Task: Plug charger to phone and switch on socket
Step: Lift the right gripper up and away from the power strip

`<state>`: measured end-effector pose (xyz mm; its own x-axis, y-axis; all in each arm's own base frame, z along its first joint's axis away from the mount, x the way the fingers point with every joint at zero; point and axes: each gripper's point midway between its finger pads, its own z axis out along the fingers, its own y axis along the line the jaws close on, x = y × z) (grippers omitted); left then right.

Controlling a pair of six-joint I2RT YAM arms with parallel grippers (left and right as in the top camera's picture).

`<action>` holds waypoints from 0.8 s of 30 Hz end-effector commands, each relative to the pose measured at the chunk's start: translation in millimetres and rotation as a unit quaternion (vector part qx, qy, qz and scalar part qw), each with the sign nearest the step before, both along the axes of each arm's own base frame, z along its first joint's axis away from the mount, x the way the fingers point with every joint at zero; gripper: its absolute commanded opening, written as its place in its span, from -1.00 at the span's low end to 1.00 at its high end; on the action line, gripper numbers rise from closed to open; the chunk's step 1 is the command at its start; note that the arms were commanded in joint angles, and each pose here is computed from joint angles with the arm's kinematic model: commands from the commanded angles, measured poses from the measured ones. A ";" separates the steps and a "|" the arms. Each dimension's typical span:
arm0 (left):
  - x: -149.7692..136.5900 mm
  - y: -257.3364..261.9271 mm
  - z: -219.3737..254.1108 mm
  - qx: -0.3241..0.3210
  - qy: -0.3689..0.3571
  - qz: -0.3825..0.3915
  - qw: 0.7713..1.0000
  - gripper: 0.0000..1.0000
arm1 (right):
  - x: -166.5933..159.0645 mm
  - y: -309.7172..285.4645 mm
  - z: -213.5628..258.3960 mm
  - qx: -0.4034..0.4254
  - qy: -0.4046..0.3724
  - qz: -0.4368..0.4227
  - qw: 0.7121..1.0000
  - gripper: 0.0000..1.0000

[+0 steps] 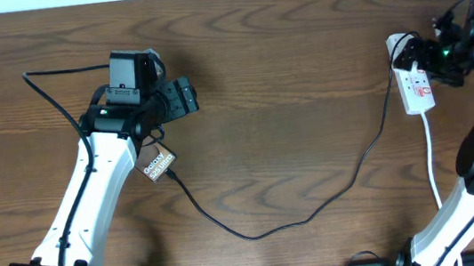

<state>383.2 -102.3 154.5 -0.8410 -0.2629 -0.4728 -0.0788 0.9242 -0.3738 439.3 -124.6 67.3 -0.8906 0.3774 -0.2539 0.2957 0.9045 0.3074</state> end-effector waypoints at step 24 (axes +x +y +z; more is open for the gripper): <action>-4.8 1.8 0.2 0.008 0.014 0.003 1.000 0.79 | -50.7 16.8 182.0 -0.040 -0.130 -0.111 0.984 0.98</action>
